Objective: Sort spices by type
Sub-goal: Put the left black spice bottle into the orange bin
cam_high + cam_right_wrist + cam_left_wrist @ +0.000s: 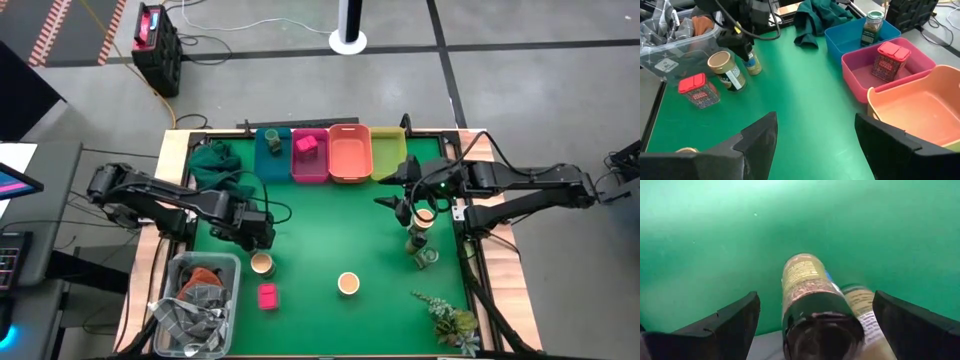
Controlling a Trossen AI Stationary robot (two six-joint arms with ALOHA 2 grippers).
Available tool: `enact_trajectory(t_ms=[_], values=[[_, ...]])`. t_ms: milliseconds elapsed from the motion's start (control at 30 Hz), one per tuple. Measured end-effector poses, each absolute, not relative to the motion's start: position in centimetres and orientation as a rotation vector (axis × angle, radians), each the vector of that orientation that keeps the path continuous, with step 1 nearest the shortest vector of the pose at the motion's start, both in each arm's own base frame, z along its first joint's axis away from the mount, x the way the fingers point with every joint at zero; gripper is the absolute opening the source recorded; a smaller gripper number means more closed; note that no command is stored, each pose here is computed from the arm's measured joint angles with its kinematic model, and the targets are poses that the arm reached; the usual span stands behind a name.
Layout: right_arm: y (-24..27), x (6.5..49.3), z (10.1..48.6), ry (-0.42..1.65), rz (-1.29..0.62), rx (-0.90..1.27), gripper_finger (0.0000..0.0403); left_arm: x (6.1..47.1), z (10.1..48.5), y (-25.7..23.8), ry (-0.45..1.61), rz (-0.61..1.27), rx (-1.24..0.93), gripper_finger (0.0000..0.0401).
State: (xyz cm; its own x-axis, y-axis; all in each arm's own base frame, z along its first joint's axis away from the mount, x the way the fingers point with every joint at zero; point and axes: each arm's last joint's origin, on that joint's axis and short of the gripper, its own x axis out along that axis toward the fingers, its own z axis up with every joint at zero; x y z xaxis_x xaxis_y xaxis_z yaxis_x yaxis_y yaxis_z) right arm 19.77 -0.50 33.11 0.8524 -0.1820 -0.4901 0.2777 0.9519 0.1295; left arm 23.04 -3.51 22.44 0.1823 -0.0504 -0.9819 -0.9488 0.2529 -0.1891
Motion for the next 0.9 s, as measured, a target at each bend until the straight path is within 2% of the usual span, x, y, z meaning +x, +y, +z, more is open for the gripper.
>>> enact_trajectory(t_ms=[200, 600, 900], values=[[-0.9, 19.8, 33.1, 0.497, -0.264, 0.202, 0.0291, 24.3, 20.8, -3.9, 1.291, 0.817, -1.121, 0.0329], [-0.9, 19.8, 33.0, 0.504, -0.265, 0.202, 0.0291, 24.7, 20.5, -3.9, 1.276, 0.816, -1.094, 0.0188], [-0.9, 19.8, 33.0, 0.505, -0.264, 0.194, 0.0291, 26.2, 22.7, -0.7, 1.190, 0.747, -1.040, 0.0187]])
